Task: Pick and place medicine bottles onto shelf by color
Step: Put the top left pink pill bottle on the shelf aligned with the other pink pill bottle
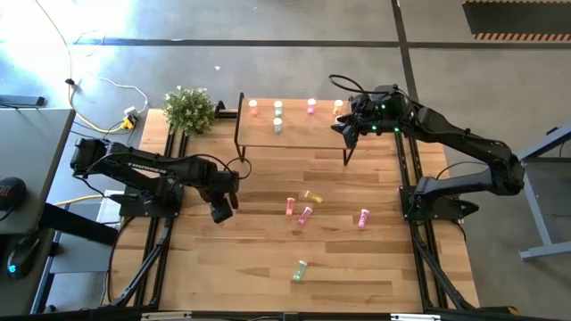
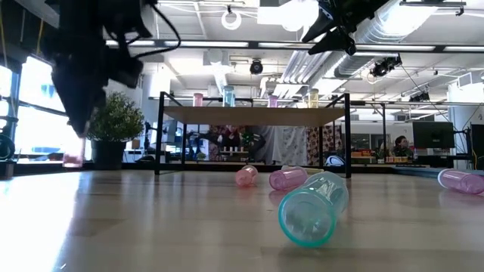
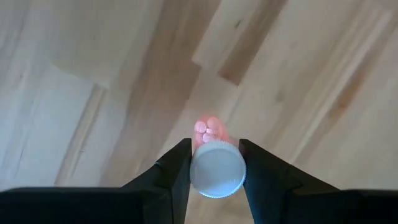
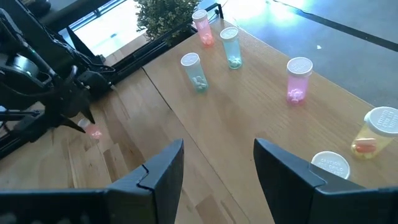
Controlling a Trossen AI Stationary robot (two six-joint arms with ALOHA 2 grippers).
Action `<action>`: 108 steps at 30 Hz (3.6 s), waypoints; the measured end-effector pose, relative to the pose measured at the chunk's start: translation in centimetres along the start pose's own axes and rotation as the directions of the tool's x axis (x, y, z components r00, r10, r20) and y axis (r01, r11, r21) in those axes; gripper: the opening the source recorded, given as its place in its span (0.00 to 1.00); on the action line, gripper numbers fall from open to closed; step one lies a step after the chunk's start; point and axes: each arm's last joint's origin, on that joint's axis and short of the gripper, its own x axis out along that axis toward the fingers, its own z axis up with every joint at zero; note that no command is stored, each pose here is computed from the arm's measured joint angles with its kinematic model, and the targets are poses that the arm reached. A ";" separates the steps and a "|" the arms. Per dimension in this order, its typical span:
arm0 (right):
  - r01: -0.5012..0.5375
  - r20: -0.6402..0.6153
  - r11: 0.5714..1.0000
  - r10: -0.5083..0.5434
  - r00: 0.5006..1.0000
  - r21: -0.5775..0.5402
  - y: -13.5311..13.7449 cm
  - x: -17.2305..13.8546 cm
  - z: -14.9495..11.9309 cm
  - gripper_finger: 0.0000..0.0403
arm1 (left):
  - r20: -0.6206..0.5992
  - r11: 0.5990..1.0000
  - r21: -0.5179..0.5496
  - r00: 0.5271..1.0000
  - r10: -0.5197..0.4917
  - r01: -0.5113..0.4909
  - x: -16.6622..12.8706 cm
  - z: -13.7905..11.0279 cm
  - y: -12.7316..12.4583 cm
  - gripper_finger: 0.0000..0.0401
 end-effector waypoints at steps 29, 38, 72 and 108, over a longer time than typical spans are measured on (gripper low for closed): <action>0.186 -0.054 0.965 -0.179 0.982 0.186 -0.7 -0.1 -0.8 0.46 | 0.529 0.944 0.009 0.803 0.275 -0.329 -20.8 7.1 9.5 0.29; 0.169 -0.008 0.962 -0.172 0.985 0.215 -0.6 -0.1 -0.4 0.46 | 0.560 0.906 0.059 0.765 0.317 -0.419 -22.3 10.2 11.2 0.29; 0.179 0.013 0.968 -0.185 0.983 0.178 -0.6 -0.1 -0.2 0.46 | 0.171 0.931 0.266 0.963 0.209 -0.250 -13.9 18.5 11.1 0.29; 0.185 0.000 0.967 -0.187 0.982 0.177 -0.6 -0.1 -0.3 0.46 | 0.147 0.920 0.277 0.958 0.246 -0.278 -12.7 19.2 11.2 0.38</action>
